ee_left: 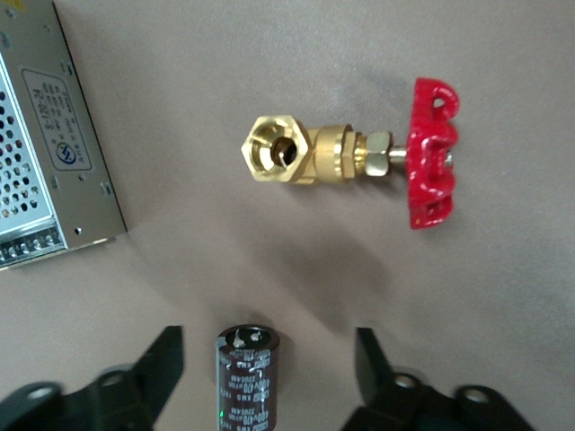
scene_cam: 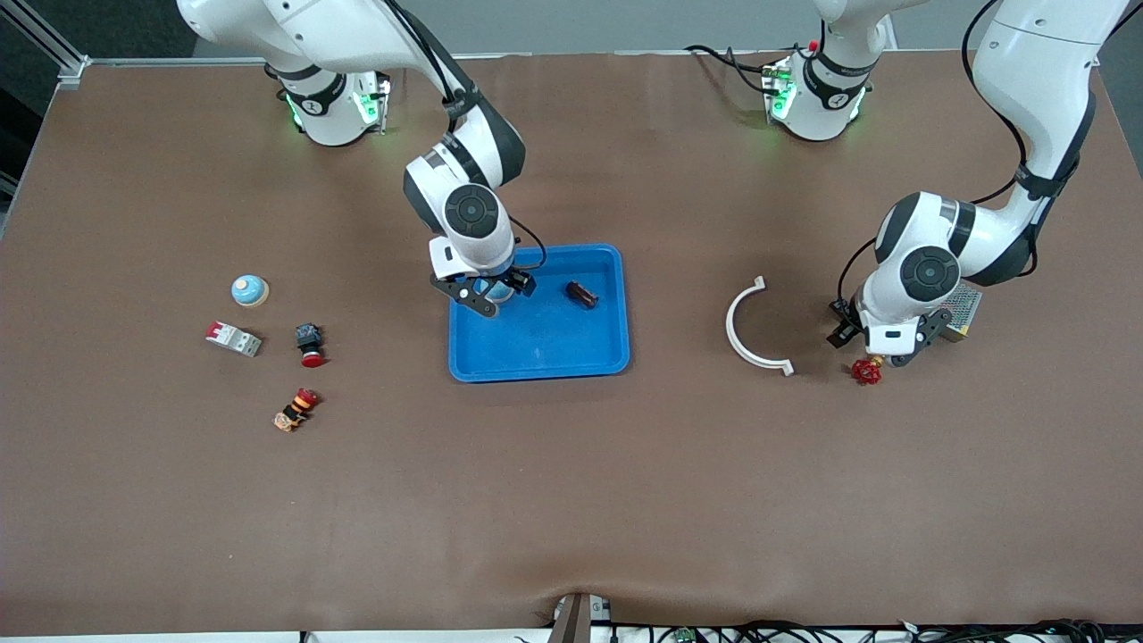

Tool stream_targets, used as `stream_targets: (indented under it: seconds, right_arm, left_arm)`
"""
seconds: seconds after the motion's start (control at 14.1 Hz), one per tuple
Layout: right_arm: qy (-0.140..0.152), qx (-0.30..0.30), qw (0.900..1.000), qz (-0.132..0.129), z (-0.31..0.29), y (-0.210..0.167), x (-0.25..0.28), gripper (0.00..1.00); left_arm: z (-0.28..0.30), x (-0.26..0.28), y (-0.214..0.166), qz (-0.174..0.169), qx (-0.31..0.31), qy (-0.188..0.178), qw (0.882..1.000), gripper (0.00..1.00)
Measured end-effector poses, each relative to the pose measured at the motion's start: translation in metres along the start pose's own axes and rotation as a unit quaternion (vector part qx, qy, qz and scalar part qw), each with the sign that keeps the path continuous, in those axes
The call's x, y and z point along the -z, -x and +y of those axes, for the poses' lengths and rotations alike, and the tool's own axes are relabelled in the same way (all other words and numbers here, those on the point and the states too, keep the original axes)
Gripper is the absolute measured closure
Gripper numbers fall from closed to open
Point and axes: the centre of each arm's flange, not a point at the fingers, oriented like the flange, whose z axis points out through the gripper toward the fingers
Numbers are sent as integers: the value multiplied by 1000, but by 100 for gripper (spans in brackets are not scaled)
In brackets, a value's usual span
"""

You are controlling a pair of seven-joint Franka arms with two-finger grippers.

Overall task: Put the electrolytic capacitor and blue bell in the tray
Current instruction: 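Grasp the second capacitor with the left gripper while the right reaches the bell, then carry the capacitor to the tray while the right gripper grasps the bell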

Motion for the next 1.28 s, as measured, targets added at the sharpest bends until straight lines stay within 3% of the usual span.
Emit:
stream_targets:
  seconds: [0.07,0.21,0.28,0.43,0.64,0.78,0.99,1.28]
  right_arm:
    - [7,-7,1000,-5,1,-9,26,0]
    - [20,-5,1000,-19,15,-35,73,0]
    - [26,19,999,-27,29,-51,92,0]
    - [27,83,995,-47,74,-97,121,0]
    - [5,110,991,-71,174,-175,152,0]
    - [-3,129,988,-82,232,-202,162,0]
    - [5,155,985,-74,279,-215,159,0]
    - [-16,186,981,-45,351,-234,125,0]
  left_arm:
    - [-1,-2,1,-1,-1,-1,1000,19]
    - [-1,-3,3,-3,-1,-3,1000,37]
    - [-1,-3,3,-3,-2,-3,1000,51]
    - [0,-3,3,-3,-3,-2,1000,67]
    - [1,-3,4,-3,-4,-2,1000,67]
    - [1,-3,4,-3,-4,-2,1000,67]
    - [7,0,6,-1,-8,3,1000,67]
    - [40,38,9,19,-21,30,999,67]
